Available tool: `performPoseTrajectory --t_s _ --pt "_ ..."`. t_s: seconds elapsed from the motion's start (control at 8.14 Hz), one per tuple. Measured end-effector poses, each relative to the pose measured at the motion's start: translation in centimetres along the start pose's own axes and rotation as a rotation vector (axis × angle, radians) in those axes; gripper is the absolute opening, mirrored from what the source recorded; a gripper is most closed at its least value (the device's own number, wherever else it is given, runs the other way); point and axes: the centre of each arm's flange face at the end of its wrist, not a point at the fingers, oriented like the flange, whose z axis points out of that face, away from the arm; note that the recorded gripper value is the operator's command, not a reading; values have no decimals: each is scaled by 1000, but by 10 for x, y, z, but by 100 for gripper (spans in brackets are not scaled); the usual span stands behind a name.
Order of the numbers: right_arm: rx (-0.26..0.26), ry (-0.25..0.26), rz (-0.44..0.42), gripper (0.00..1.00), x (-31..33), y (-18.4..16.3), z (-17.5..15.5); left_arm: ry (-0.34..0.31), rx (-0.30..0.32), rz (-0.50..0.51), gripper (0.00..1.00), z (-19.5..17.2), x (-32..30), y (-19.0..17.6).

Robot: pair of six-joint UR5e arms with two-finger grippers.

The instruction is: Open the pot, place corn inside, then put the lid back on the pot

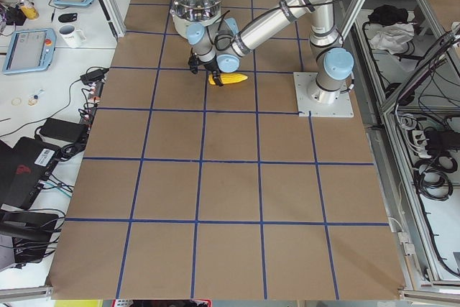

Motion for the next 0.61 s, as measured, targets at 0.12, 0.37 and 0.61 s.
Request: performPoseTrajectory --t_s 0.12,0.37,0.61 --pt "-3 8 -19 34 11 13 -34 0 4 12 46 -2 0 1" --pt "-39 27 -80 31 50 37 -91 -2 7 22 30 -7 0 4" --pt "-103 46 -107 31 116 50 -129 -4 15 21 4 -21 0 10"
